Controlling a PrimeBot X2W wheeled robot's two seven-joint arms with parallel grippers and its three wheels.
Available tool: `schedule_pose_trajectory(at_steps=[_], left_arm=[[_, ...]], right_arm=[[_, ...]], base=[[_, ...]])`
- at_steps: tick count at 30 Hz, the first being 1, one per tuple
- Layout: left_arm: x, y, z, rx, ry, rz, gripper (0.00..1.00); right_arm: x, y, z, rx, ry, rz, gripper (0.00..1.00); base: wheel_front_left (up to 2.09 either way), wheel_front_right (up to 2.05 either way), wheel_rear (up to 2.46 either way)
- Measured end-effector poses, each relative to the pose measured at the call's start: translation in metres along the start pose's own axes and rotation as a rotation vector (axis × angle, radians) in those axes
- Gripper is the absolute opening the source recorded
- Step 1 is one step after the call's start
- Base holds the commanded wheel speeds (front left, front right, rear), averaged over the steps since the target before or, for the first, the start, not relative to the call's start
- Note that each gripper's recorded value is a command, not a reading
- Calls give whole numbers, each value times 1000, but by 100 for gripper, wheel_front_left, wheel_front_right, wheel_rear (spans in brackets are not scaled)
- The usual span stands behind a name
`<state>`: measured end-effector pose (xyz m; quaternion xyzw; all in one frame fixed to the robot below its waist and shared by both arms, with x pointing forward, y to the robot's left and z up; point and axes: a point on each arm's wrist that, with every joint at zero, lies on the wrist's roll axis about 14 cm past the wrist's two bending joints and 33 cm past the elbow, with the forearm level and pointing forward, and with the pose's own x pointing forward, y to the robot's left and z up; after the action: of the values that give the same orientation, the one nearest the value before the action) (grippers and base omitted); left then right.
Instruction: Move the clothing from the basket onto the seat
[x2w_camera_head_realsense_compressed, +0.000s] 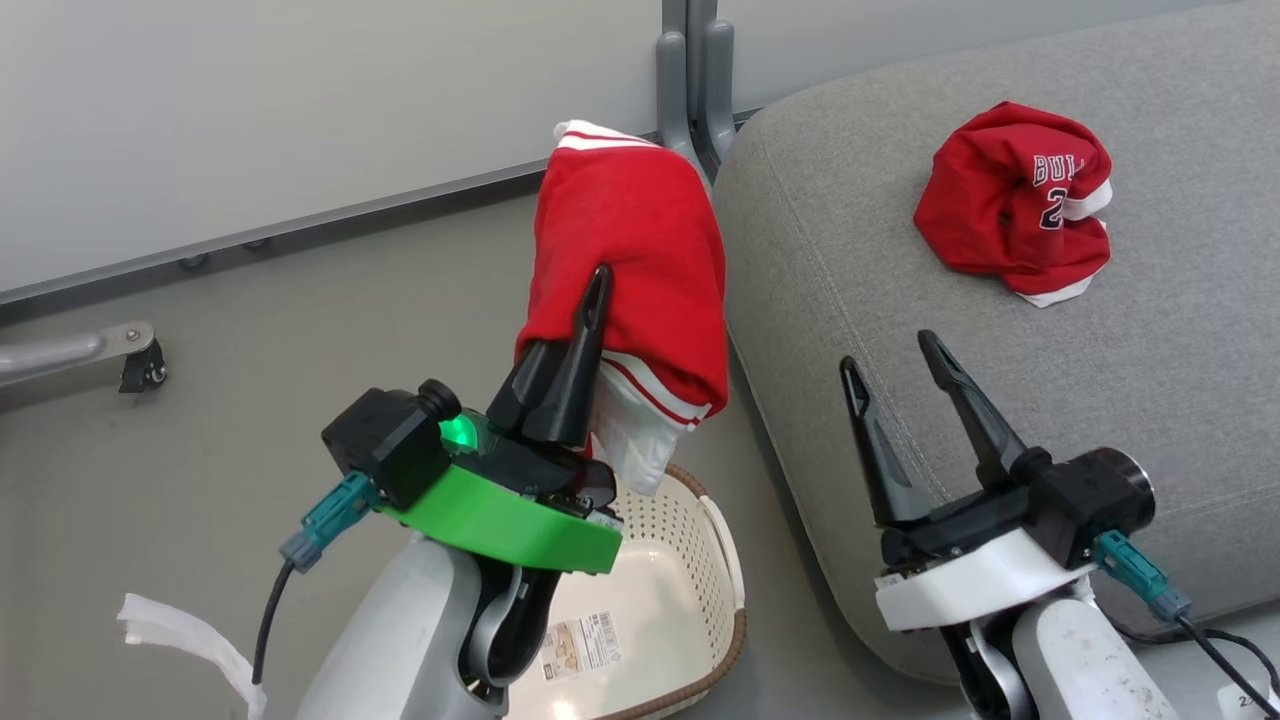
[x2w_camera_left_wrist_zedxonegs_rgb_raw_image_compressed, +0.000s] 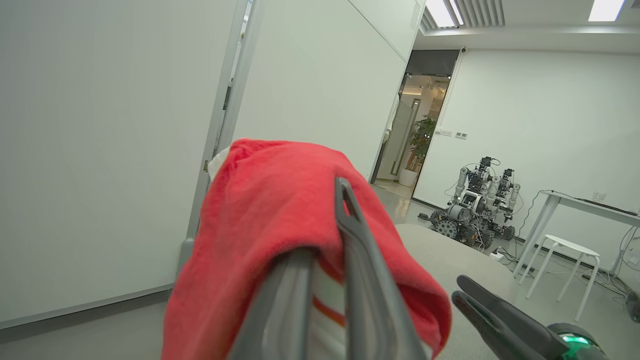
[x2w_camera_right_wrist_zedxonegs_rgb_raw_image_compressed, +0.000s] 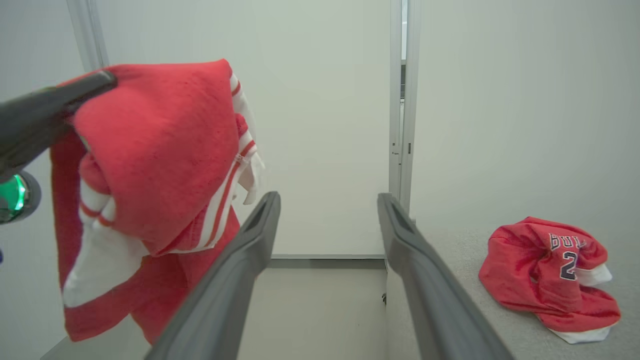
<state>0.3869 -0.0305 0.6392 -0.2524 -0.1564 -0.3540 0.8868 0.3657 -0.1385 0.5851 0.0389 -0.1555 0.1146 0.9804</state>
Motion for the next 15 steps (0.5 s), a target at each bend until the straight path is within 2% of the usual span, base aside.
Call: schedule_pose_trajectory(at_steps=[10,13,15], left_arm=[[-4,5,-2,5,9,20,0],[-4,2,-2,7,12,13,0],[-5,0,-3,9,16,5,0]], right_arm=[[1,79,16,141,-38,261,100],[-1,94,16,176,-34,309,100],[3,95,16,159,-36,316,100]], base=[[0,0,0],[0,0,0],[0,0,0]])
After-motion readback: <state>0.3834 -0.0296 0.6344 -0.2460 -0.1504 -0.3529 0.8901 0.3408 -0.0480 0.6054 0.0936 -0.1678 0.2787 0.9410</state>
